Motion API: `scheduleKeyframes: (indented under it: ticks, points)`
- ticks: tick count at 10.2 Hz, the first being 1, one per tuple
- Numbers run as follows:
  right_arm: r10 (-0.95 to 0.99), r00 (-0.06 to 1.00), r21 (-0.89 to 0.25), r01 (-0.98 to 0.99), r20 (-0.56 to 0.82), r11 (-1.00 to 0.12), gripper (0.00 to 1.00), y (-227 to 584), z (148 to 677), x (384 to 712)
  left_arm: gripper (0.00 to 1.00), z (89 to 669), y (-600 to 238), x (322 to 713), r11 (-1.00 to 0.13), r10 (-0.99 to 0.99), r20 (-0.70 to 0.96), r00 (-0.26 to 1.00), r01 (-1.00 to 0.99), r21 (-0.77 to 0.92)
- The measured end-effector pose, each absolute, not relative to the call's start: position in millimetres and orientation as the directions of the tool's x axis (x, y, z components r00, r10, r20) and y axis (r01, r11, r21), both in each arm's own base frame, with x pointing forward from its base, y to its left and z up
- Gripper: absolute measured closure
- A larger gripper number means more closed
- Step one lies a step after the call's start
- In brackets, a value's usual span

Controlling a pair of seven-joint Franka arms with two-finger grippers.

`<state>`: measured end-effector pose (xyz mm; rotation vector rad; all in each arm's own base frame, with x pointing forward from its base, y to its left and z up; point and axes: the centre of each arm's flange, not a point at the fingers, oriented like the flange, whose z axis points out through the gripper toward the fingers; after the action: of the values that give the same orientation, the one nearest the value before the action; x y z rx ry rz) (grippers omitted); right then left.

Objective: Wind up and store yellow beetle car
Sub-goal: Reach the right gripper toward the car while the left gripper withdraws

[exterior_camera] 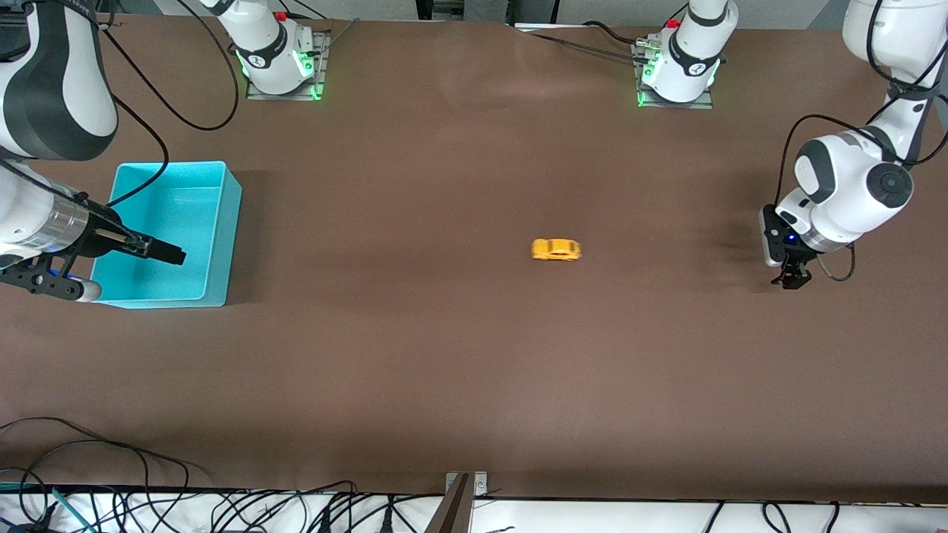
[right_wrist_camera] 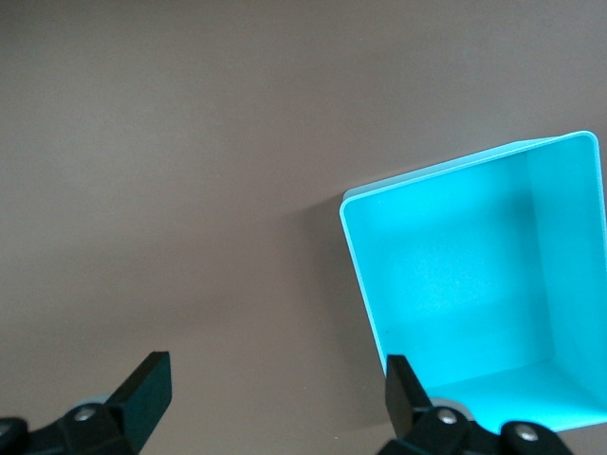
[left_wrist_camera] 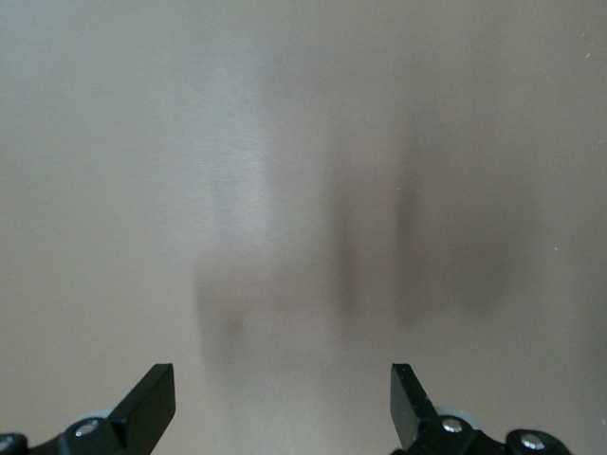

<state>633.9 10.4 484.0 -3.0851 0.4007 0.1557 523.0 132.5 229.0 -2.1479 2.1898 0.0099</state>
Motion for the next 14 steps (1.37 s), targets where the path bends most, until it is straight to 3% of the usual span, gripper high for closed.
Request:
scheduleKeyframes:
  ticks: [3,6,8,10,12,14]
  points:
    - [-0.191,0.976,-0.018,-0.194,-0.103,-0.981,0.0,10.9,482.9,634.1,0.0,286.1,131.9,526.0,0.018,-0.998,-0.053,-0.013,-0.995,-0.103]
    - [0.105,0.988,-0.048,0.1,-0.117,-0.994,0.0,8.5,467.5,635.6,0.0,360.9,125.2,521.3,0.026,-0.999,-0.047,-0.018,-0.984,-0.174]
    - [0.369,0.924,-0.077,0.362,-0.1,-0.929,0.0,5.4,450.8,636.6,0.0,410.3,117.3,511.9,0.036,-0.999,-0.04,-0.028,-0.976,-0.216]
    - [0.619,0.782,-0.105,0.611,-0.075,-0.785,0.0,8.4,436.4,635.4,0.0,458.2,114.7,498.9,0.037,-0.999,-0.03,-0.031,-0.97,-0.239]
    - [0.825,0.564,-0.111,0.819,-0.026,-0.563,0.0,24.2,422.3,635.1,0.0,508.8,111.0,497.4,0.027,-1.0,-0.003,-0.026,-0.973,-0.231]
    - [0.933,0.359,-0.111,0.928,0.011,-0.355,0.0,49.8,405.9,631.1,0.0,546.1,108.5,499.1,-0.065,-0.998,0.027,0.061,-0.978,-0.199]
